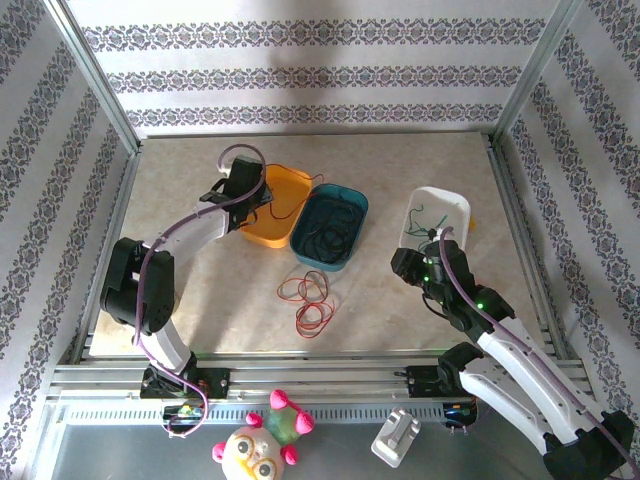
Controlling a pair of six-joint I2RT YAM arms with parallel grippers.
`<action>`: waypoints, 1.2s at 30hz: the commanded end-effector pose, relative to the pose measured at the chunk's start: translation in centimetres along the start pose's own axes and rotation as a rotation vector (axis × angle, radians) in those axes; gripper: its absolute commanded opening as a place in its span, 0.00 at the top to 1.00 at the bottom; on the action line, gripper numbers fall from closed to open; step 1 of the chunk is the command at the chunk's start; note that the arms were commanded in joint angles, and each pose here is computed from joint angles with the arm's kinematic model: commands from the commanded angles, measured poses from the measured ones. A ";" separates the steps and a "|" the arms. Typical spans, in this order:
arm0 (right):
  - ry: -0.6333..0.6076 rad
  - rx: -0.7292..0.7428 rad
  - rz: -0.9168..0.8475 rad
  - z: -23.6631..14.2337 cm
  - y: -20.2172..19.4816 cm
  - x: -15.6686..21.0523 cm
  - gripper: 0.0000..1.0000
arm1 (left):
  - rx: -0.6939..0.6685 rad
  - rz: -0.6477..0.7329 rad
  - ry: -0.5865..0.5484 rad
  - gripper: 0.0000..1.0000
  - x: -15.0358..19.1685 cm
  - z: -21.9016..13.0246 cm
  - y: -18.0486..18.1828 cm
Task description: Untangle the cables
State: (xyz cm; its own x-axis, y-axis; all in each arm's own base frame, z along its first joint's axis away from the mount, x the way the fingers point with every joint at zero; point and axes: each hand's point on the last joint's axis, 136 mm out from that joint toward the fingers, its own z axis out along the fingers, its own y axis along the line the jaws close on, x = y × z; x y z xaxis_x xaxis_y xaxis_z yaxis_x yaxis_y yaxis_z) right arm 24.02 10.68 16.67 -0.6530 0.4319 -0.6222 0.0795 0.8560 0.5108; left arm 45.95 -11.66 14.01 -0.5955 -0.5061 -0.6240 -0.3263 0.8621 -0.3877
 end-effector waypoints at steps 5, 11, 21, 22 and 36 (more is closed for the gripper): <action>0.045 -0.012 -0.039 0.6 0.6 0.9 0.54 | -0.069 -0.150 -0.099 1.00 -1.4 -2.9 3.5; 0.057 -0.013 -0.048 1.1 0.9 0.9 0.54 | -0.196 -0.142 -0.168 1.00 -3.2 -6.3 6.0; 0.070 -0.016 -0.054 1.2 1.0 1.2 0.54 | -0.109 -0.101 -0.006 1.00 -2.0 -3.5 2.4; 0.071 -0.012 -0.053 1.2 0.9 1.2 0.54 | -0.090 -0.100 0.010 1.00 -1.8 -3.0 1.8; 0.108 0.003 -0.002 1.3 -0.5 3.2 0.54 | 0.156 -0.016 0.122 1.00 2.5 2.2 -7.0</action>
State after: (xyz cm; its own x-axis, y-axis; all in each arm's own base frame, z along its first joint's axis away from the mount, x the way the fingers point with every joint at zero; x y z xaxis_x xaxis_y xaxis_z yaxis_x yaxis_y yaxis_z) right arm 23.60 11.61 14.69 -0.7077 0.3944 -0.5862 0.0695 0.8646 0.4977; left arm 47.29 -17.68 13.27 -0.6869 -0.5036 -0.5240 -0.2632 0.8444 -0.4666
